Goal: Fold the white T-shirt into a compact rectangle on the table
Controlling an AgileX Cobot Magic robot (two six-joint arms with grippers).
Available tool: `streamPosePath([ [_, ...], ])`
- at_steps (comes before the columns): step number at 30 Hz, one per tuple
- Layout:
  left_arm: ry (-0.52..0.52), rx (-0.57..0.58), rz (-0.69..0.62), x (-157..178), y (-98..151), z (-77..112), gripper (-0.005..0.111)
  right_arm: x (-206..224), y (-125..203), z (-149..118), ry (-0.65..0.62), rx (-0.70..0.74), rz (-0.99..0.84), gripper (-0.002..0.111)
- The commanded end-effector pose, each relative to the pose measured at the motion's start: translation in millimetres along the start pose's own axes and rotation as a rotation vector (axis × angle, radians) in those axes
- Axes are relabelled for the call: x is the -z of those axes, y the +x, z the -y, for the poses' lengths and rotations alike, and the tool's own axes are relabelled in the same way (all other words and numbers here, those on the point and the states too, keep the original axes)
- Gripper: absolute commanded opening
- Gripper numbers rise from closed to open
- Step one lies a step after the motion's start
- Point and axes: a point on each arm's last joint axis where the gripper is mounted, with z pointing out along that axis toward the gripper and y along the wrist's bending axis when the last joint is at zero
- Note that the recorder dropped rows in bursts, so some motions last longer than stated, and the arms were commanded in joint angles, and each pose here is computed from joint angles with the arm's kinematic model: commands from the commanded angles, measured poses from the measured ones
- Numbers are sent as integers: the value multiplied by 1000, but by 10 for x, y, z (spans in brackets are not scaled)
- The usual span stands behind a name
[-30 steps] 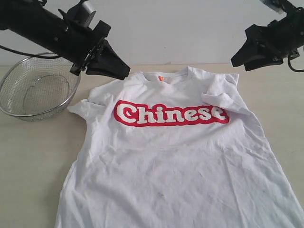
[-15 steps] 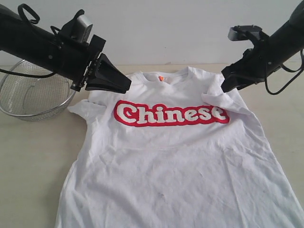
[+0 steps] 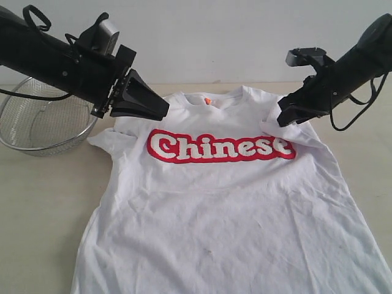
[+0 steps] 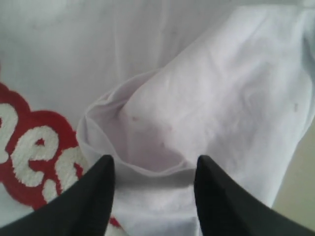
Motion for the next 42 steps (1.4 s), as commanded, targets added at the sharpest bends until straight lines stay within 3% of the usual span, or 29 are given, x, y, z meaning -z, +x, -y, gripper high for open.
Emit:
streamPosePath([
  [1,3,-11,7,26,3,30,13,-27,10,-17,-41,0,-10,44],
  [5,3,-11,7,26,3,30,13,-25,32,-45,-72,-3,-34,43],
  [9,3,-11,7,26,3,30,13,-20,66,-85,-115,-4,-72,3],
  [10,1,-12,6,26,5,29,13,-18,74,-94,-125,-11,-81,0],
  [16,-35,-20,16,27,-5,-4,13,147,69,-334,-348,-45,-124,0],
  [20,-34,-16,18,46,-6,-15,13,138,117,-354,-370,-80,-159,0],
  [23,-36,-17,17,47,-4,-17,13,91,174,-329,-343,-82,-170,10],
  [27,-24,-17,5,46,6,-6,13,53,140,-271,-273,-156,-121,43],
  [29,-19,-19,0,46,11,-1,13,51,134,-269,-271,-161,-114,52],
  [36,-20,-19,1,46,10,-3,13,51,-17,-269,-272,-217,40,51],
  [38,-20,-19,1,46,10,-3,13,-4,-93,-293,-201,-209,97,51],
  [42,-20,-19,1,46,10,-3,13,-216,-306,-605,-28,-134,211,51],
])
